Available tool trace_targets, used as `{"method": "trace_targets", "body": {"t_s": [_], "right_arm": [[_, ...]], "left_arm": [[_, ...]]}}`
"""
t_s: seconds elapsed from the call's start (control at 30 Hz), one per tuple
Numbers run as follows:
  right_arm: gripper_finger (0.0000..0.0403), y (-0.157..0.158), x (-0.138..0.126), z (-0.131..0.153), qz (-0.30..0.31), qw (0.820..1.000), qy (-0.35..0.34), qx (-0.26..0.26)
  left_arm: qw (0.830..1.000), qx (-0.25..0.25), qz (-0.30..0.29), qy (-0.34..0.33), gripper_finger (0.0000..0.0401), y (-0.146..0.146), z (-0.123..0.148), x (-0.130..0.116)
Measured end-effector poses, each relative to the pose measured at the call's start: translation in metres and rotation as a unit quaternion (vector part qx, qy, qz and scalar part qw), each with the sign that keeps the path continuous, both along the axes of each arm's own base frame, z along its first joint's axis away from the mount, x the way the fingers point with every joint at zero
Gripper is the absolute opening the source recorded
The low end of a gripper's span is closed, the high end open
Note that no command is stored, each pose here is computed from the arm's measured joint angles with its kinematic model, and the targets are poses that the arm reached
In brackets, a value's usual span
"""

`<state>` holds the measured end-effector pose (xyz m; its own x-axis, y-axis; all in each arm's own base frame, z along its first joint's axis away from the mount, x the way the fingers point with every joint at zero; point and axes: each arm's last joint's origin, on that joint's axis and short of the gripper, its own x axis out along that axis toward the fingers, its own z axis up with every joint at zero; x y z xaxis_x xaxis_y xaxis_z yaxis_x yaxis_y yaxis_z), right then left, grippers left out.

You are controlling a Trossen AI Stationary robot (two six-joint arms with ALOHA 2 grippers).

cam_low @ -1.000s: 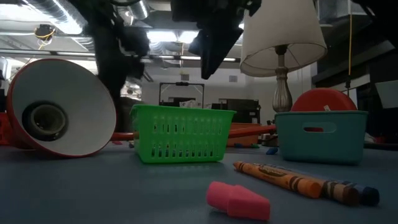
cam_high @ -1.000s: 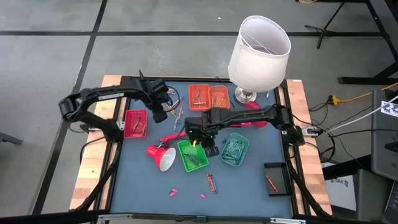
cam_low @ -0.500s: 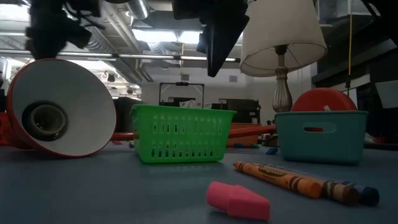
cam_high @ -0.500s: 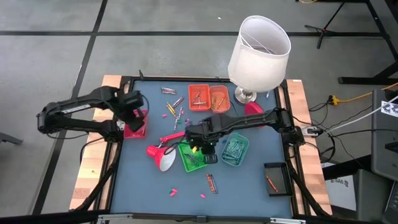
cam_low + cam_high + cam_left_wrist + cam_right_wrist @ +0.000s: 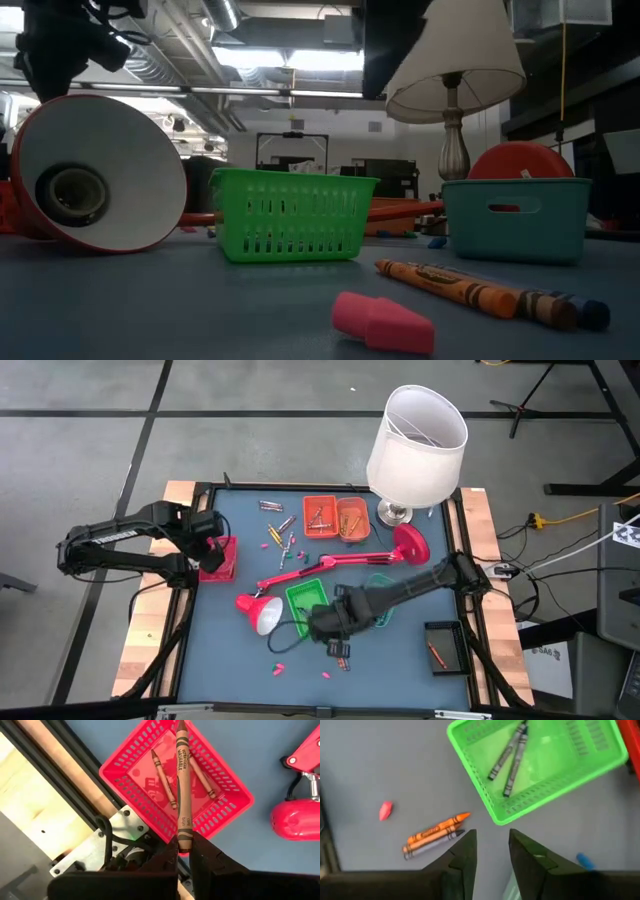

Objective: Sort crayons
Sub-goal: Put the brown crayon into the red bin, then put the violet crayon into the green bin

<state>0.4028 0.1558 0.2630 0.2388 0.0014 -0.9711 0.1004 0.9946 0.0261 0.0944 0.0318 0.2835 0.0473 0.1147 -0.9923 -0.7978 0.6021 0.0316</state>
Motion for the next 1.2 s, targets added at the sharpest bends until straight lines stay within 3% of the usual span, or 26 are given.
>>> {"method": "trace_targets", "body": {"t_s": [0.2, 0.5, 0.8, 1.2], "right_arm": [[0.0111, 0.033, -0.017, -0.017, -0.080, 0.997, -0.006, -0.022], [0.0111, 0.066, -0.039, -0.058, -0.140, 0.990, -0.008, -0.013], [0.0111, 0.071, -0.047, -0.079, -0.175, 0.984, -0.021, -0.016], [0.0111, 0.072, -0.047, -0.101, -0.178, 0.983, -0.039, 0.010]], "left_arm": [[1.000, -0.003, -0.002, 0.012, 0.0037, -0.001, 0.000, -0.002], [1.000, -0.003, -0.002, 0.012, 0.0073, -0.001, 0.000, -0.002], [1.000, -0.003, -0.002, 0.012, 0.0078, -0.001, 0.000, -0.002], [1.000, -0.003, -0.002, 0.012, 0.0079, -0.001, 0.000, -0.002]]}}
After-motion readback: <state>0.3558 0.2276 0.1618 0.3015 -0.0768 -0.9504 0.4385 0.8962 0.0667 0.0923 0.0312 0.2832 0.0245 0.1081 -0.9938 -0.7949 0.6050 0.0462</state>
